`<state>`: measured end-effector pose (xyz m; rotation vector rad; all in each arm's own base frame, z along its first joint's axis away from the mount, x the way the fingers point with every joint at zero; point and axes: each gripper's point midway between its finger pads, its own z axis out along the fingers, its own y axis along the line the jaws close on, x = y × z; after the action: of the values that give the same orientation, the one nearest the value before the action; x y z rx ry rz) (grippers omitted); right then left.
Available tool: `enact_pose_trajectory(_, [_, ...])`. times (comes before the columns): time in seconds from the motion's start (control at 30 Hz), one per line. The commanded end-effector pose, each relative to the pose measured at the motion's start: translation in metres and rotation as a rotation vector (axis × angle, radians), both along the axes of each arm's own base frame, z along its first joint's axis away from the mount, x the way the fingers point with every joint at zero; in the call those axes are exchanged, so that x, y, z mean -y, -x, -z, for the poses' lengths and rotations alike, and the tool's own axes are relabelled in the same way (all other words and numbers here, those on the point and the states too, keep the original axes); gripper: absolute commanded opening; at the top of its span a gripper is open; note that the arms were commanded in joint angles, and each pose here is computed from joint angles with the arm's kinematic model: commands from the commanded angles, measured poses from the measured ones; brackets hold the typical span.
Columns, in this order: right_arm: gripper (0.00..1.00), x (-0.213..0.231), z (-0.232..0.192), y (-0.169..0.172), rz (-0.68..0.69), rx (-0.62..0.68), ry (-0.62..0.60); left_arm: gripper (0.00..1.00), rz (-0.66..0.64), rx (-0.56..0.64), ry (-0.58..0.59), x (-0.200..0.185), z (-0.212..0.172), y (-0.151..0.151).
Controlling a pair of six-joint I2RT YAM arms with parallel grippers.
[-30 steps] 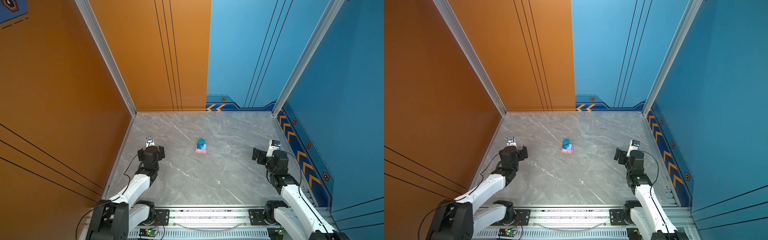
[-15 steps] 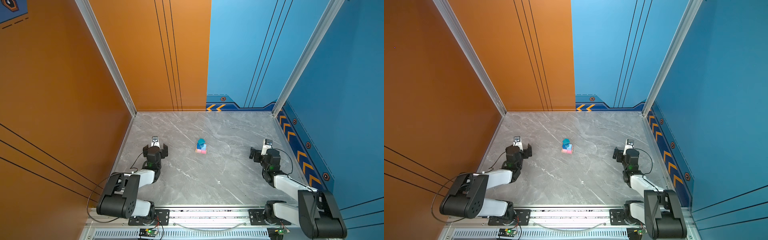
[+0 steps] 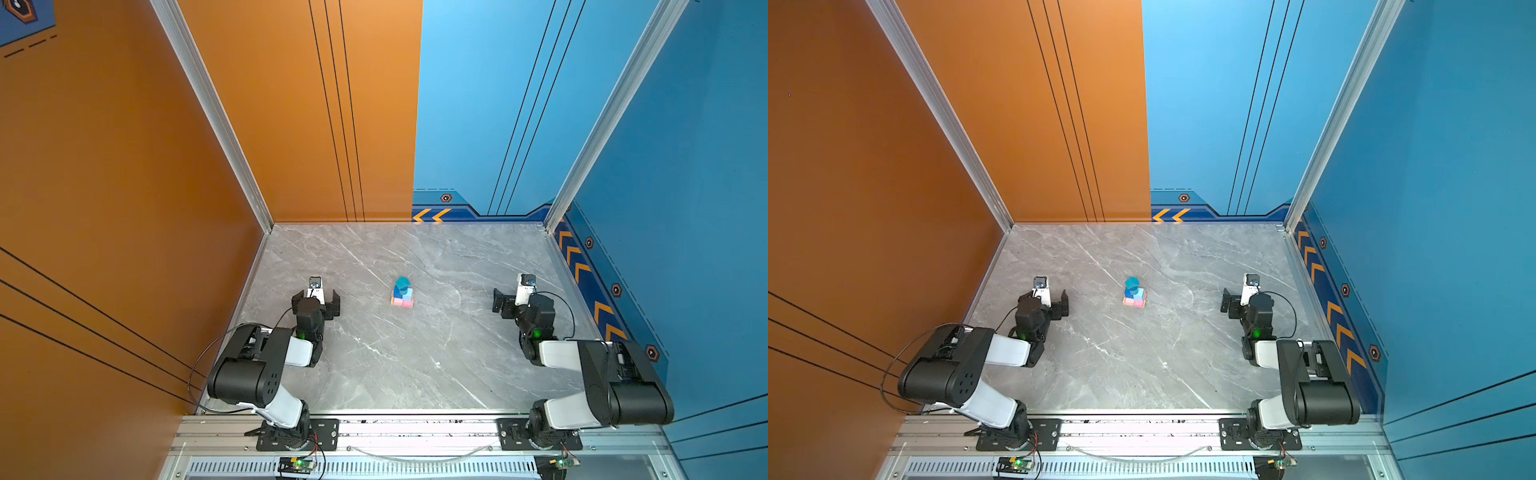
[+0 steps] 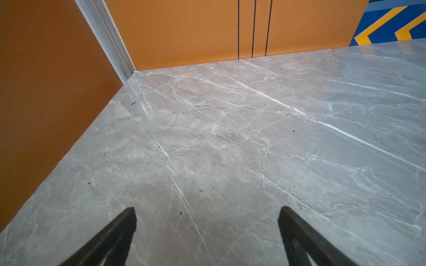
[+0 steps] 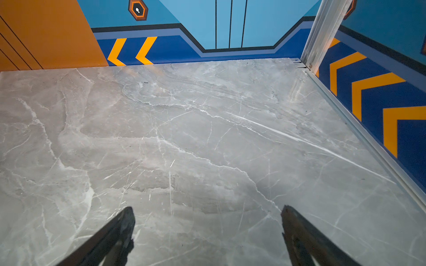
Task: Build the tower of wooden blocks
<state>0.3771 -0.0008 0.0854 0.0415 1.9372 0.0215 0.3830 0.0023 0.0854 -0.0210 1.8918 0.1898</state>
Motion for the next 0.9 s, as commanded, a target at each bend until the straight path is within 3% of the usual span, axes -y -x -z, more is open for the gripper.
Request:
enact_pose_trajectory(0.0, [1.00,-0.008,-0.008,-0.012,-0.050,0.049,0.011,0.98,0.020,-0.004,0.016,-0.001,-0.006,-0.009])
enact_pose_trajectory(0.2, [1.00,0.013,-0.006,-0.017,0.076,0.001,0.010,0.98,-0.035,-0.023,0.062,-0.016,-0.004,-0.012])
enact_pose_trajectory(0.87, [1.00,0.013,-0.005,-0.017,0.080,-0.002,0.019,0.98,-0.034,-0.022,0.063,-0.016,-0.004,-0.012])
